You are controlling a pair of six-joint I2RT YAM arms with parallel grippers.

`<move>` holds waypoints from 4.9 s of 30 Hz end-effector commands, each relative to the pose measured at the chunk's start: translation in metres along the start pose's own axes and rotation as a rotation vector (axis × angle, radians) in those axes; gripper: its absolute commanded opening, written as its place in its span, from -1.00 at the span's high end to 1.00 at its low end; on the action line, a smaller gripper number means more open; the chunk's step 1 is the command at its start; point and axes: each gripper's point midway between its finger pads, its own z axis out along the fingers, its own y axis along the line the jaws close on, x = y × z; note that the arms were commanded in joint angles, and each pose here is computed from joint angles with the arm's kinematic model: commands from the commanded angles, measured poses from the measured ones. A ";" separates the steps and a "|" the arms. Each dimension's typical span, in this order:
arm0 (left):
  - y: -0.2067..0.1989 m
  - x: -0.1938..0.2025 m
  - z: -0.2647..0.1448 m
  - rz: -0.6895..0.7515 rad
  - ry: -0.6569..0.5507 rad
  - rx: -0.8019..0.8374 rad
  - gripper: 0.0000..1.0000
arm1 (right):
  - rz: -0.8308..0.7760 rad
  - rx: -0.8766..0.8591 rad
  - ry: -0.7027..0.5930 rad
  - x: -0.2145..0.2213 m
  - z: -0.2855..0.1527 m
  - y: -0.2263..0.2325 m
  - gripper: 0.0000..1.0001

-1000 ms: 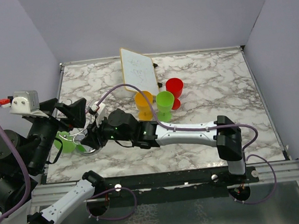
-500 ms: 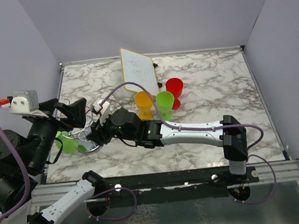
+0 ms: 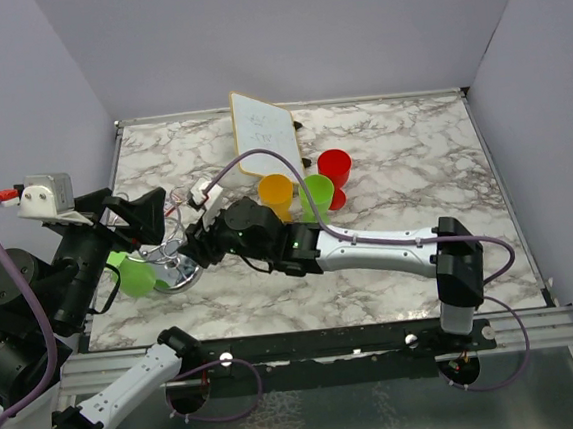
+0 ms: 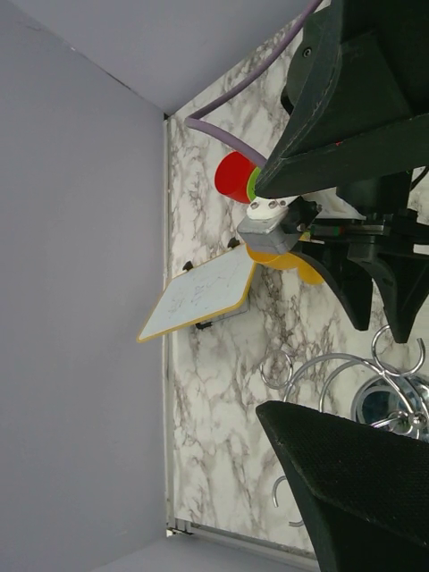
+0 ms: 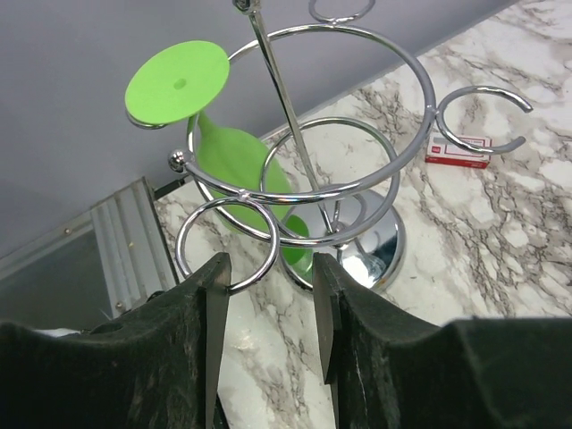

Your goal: Take the wine glass off the wine glass rack

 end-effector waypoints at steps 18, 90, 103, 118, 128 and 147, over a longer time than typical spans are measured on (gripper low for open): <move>-0.008 0.005 0.009 -0.018 0.031 0.019 -0.96 | -0.081 0.010 -0.014 -0.019 -0.015 -0.070 0.09; -0.023 0.016 0.013 -0.095 0.060 0.081 -0.96 | -0.670 -0.369 -0.305 -0.038 -0.116 0.040 -0.68; -0.022 0.014 0.008 -0.102 0.047 0.088 -0.96 | -1.284 -0.384 -0.323 -0.010 -0.070 0.078 -0.70; -0.021 0.013 0.006 -0.092 0.043 0.086 -0.97 | -1.522 -0.266 -0.169 0.009 -0.016 0.056 -0.37; -0.021 0.012 0.005 -0.092 0.038 0.091 -0.97 | -1.580 -0.218 -0.145 0.015 0.003 0.050 -0.08; -0.019 0.011 0.001 -0.091 0.034 0.085 -0.97 | -1.616 -0.177 -0.123 0.011 0.019 0.045 0.36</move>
